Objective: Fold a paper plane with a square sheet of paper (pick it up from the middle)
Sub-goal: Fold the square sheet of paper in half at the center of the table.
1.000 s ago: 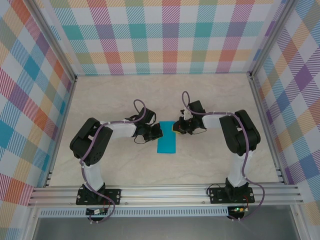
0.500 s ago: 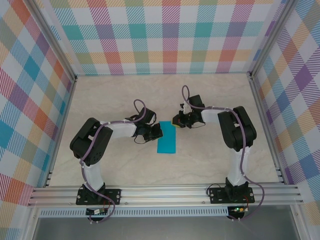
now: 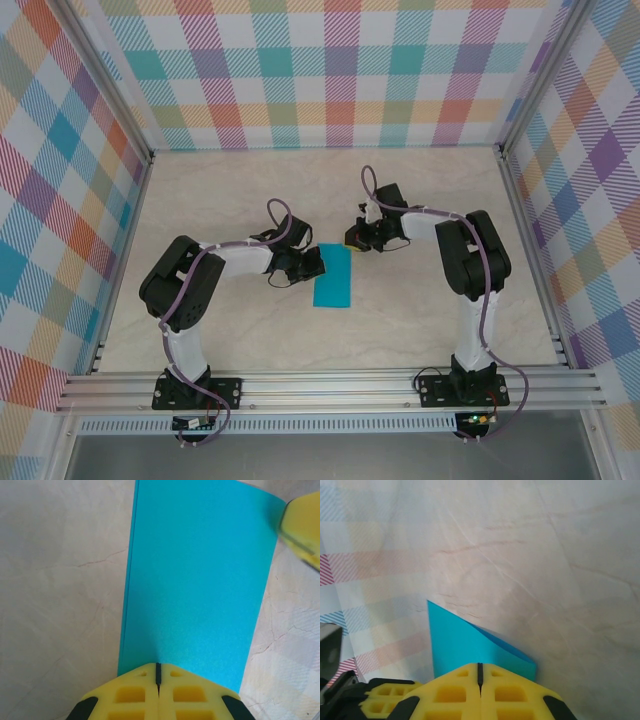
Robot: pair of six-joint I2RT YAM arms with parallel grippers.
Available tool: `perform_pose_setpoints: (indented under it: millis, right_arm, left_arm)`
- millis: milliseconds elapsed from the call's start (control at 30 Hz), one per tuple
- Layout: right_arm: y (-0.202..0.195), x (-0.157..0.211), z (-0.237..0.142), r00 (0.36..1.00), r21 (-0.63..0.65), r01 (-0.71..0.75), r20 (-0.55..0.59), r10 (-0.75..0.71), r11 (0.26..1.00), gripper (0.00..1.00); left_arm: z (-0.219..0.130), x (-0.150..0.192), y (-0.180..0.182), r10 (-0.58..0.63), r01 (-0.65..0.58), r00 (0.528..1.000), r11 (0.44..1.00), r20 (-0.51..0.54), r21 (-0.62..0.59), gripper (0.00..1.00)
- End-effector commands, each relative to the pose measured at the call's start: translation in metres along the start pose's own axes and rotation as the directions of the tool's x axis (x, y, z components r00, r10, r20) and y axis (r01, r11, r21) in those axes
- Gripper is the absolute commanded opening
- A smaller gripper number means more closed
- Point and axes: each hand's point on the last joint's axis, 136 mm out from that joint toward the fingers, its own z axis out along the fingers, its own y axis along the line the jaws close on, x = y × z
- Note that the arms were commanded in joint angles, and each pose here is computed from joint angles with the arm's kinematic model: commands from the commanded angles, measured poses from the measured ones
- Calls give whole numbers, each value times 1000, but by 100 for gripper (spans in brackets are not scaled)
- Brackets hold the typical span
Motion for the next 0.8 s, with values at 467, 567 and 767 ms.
perform_pose_setpoints:
  millis: [467,567,767]
  right_arm:
    - [0,-3,2,996,16,44,-80,-42,999,0]
    - [14,-2,-13,995,18,72,-75,-70,997,0]
    - [27,25,-46,995,28,79,-67,-77,997,8]
  left_arm:
    - [-7,33,14,-79,72,995,989,-53,-130,0]
    - [-17,32,2,-84,81,996,990,-13,-115,2]
    - [-38,25,-20,-82,89,992,993,93,-71,22]
